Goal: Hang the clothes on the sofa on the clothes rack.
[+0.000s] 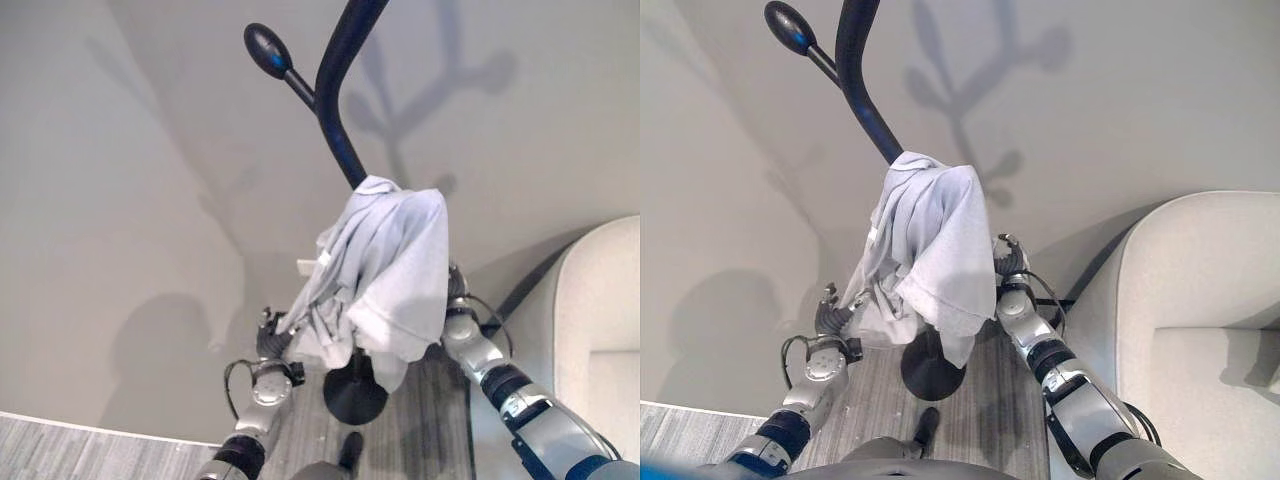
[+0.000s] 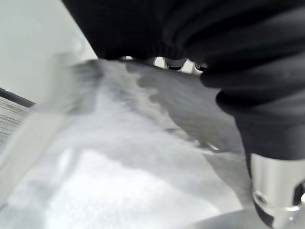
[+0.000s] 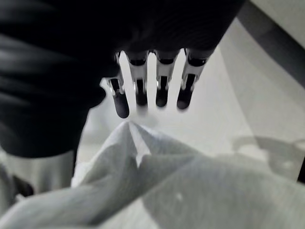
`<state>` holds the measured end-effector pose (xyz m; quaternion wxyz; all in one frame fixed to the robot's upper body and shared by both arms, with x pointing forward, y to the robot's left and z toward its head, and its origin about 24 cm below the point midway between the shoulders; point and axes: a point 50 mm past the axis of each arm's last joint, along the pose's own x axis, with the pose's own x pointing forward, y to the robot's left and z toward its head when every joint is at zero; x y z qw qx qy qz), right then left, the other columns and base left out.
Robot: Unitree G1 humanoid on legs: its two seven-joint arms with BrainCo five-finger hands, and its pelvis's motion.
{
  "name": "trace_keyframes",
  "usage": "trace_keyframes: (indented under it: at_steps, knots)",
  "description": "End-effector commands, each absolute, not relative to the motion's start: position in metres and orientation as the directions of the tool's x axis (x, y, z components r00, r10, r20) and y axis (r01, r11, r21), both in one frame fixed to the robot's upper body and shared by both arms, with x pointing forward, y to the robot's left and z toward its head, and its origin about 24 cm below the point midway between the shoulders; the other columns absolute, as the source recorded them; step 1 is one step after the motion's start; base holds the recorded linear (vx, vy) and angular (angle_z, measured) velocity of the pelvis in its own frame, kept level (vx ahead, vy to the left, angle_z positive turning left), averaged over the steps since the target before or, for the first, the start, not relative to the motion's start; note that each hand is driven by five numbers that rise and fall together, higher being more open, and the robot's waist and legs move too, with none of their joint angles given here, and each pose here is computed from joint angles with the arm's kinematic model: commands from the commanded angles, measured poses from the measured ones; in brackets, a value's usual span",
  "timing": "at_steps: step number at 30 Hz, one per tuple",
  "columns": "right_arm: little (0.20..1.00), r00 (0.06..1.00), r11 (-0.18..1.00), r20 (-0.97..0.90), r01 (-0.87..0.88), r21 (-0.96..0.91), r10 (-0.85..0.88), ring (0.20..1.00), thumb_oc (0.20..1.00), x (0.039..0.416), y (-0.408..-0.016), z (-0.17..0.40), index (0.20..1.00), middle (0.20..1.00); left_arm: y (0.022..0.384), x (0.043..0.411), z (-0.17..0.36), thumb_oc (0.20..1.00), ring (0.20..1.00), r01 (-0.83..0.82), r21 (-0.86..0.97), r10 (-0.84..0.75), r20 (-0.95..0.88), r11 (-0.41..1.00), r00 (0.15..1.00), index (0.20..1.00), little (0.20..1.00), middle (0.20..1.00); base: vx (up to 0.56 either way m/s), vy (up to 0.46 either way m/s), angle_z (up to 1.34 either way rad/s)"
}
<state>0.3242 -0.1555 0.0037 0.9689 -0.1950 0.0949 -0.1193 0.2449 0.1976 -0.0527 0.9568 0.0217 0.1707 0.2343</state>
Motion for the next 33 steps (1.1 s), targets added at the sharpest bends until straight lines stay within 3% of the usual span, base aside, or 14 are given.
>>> trace_keyframes:
  at_steps: [1, 7, 8, 11, 12, 14, 16, 18, 19, 21, 22, 23, 25, 33]
  knots:
    - [1.0, 0.953, 0.879, -0.049, 0.255, -0.402, -0.299, 1.0, 1.0, 0.316, -0.17, 0.01, 1.0, 1.0, 0.213, 0.24, -0.058, 1.0, 1.0, -0.459, 0.147, 0.482, -0.307, 0.876, 0.821, 1.0, 1.0, 1.0, 0.0, -0.011, -0.08]
    - [1.0, 0.895, 0.888, -0.178, 0.344, -0.305, -0.409, 1.0, 1.0, 0.287, -0.182, -0.022, 1.0, 1.0, 0.238, 0.204, -0.09, 1.0, 1.0, -0.528, 0.122, 0.516, -0.477, 0.841, 0.712, 1.0, 1.0, 1.0, 0.0, -0.004, -0.11]
    - [1.0, 0.87, 0.895, -0.253, 0.36, -0.262, -0.424, 1.0, 1.0, 0.272, -0.18, -0.039, 1.0, 1.0, 0.246, 0.187, -0.105, 1.0, 1.0, -0.608, 0.101, 0.552, -0.555, 0.787, 0.622, 1.0, 1.0, 1.0, -0.01, 0.007, -0.07]
    - [1.0, 0.827, 0.91, -0.379, 0.378, -0.172, -0.415, 1.0, 1.0, 0.25, -0.174, -0.062, 1.0, 1.0, 0.25, 0.159, -0.124, 1.0, 1.0, -0.661, 0.107, 0.554, -0.653, 0.743, 0.517, 1.0, 1.0, 1.0, -0.01, 0.017, -0.1]
    - [1.0, 0.794, 0.911, -0.448, 0.37, -0.179, -0.411, 1.0, 1.0, 0.234, -0.173, -0.079, 1.0, 1.0, 0.252, 0.141, -0.133, 1.0, 1.0, -0.715, 0.099, 0.556, -0.704, 0.692, 0.441, 1.0, 1.0, 1.0, 0.0, 0.016, -0.09]
    - [1.0, 0.794, 0.912, -0.448, 0.37, -0.179, -0.41, 1.0, 1.0, 0.234, -0.173, -0.079, 1.0, 1.0, 0.252, 0.141, -0.133, 1.0, 1.0, -0.716, 0.098, 0.556, -0.704, 0.691, 0.441, 1.0, 1.0, 1.0, 0.0, 0.007, -0.06]
    - [1.0, 0.744, 0.914, -0.536, 0.365, -0.175, -0.4, 1.0, 1.0, 0.219, -0.169, -0.096, 1.0, 1.0, 0.252, 0.129, -0.14, 1.0, 1.0, -0.776, 0.064, 0.551, -0.741, 0.628, 0.384, 1.0, 1.0, 1.0, 0.0, 0.002, -0.02]
    - [1.0, 0.642, 0.911, -0.667, 0.383, -0.15, -0.379, 1.0, 1.0, 0.197, -0.166, -0.119, 1.0, 1.0, 0.25, 0.12, -0.145, 1.0, 1.0, -0.811, 0.054, 0.541, -0.77, 0.582, 0.337, 1.0, 1.0, 1.0, 0.0, 0.0, 0.0]
    - [1.0, 0.484, 0.886, -0.802, 0.449, -0.115, -0.349, 1.0, 1.0, 0.169, -0.162, -0.142, 1.0, 1.0, 0.245, 0.11, -0.151, 1.0, 1.0, -0.824, 0.062, 0.511, -0.81, 0.563, 0.288, 1.0, 1.0, 1.0, 0.03, -0.023, 0.04]
    - [1.0, 0.27, 0.794, -0.911, 0.601, -0.094, -0.312, 1.0, 1.0, 0.136, -0.159, -0.159, 1.0, 1.0, 0.238, 0.102, -0.157, 1.0, 1.0, -0.828, 0.069, 0.47, -0.848, 0.557, 0.246, 1.0, 1.0, 1.0, 0.04, -0.024, 0.07]
    - [1.0, 0.271, 0.793, -0.911, 0.602, -0.093, -0.312, 1.0, 1.0, 0.137, -0.159, -0.159, 1.0, 1.0, 0.238, 0.103, -0.156, 1.0, 1.0, -0.827, 0.067, 0.47, -0.847, 0.558, 0.248, 1.0, 1.0, 1.0, 0.04, -0.016, 0.1]
    - [1.0, 0.084, 0.67, -0.954, 0.73, -0.138, -0.287, 1.0, 1.0, 0.11, -0.159, -0.168, 1.0, 1.0, 0.224, 0.099, -0.161, 1.0, 1.0, -0.817, 0.05, 0.41, -0.881, 0.575, 0.235, 1.0, 1.0, 1.0, 0.02, -0.006, 0.14]
    - [1.0, -0.023, 0.57, -0.962, 0.802, -0.18, -0.27, 1.0, 1.0, 0.098, -0.158, -0.169, 1.0, 1.0, 0.212, 0.099, -0.165, 1.0, 1.0, -0.775, 0.041, 0.36, -0.9, 0.631, 0.246, 1.0, 1.0, 1.0, 0.02, -0.009, 0.11]
    - [1.0, -0.075, 0.45, -0.957, 0.87, -0.2, -0.281, 1.0, 1.0, 0.102, -0.163, -0.167, 1.0, 1.0, 0.195, 0.105, -0.166, 1.0, 1.0, -0.655, 0.029, 0.298, -0.905, 0.755, 0.303, 1.0, 1.0, 1.0, 0.0, -0.003, 0.04]
